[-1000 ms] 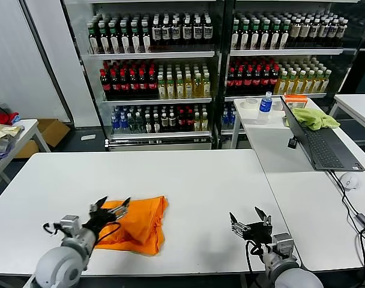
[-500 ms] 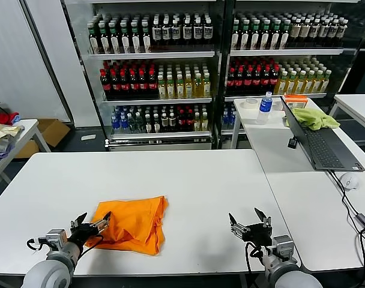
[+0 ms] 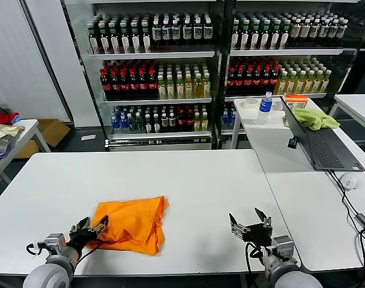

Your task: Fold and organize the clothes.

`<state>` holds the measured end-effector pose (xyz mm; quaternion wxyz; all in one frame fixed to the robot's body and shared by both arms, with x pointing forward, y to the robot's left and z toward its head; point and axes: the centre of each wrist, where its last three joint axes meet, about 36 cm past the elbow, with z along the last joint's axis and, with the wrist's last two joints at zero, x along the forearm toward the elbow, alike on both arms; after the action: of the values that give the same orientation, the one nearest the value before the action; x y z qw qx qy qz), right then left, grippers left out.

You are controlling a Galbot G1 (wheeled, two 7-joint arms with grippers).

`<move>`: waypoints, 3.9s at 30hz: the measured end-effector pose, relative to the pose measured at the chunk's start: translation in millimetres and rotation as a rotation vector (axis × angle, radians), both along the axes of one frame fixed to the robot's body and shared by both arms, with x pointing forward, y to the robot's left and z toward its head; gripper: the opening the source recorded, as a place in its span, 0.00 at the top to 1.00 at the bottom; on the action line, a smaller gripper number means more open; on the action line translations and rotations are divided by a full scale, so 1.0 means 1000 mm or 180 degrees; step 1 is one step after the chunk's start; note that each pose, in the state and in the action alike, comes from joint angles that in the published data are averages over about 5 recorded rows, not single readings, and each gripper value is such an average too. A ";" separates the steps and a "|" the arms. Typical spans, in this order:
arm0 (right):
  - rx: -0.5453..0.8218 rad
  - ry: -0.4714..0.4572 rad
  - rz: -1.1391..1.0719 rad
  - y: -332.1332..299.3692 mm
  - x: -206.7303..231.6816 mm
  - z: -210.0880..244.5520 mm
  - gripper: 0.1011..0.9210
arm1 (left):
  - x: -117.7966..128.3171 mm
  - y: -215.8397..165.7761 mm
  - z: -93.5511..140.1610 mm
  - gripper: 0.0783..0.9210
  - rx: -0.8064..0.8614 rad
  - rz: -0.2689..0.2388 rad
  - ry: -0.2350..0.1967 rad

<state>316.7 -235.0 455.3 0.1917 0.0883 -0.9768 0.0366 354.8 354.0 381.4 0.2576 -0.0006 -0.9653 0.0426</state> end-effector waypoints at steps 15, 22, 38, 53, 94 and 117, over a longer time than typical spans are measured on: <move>-0.0017 -0.0019 0.0003 -0.001 0.002 0.001 0.12 | 0.001 -0.001 0.007 0.83 -0.0056 -0.0063 -0.0030; -0.0025 -0.0047 -0.0003 -0.003 0.004 0.004 0.12 | 0.008 0.011 0.034 0.99 0.0076 -0.0023 -0.0076; 0.0036 -0.0068 0.0029 0.004 0.009 0.001 0.12 | 0.012 0.155 0.117 0.99 0.0842 0.0387 0.0149; -0.0064 -0.0081 0.0030 -0.004 0.004 0.006 0.12 | -0.006 0.056 0.120 0.99 0.0117 -0.0100 -0.0057; 0.0034 -0.0065 0.0104 0.010 0.000 0.006 0.12 | 0.001 -0.072 0.125 0.38 -0.0911 -0.0696 -0.0921; 0.0791 0.0490 0.0998 0.106 0.067 -0.016 0.12 | 0.004 0.047 0.101 0.12 0.0060 0.0047 -0.0915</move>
<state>383.3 -128.6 439.1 0.2453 0.2648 -0.9306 -0.0615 359.0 401.0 481.9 0.1163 0.0027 -0.9926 0.0349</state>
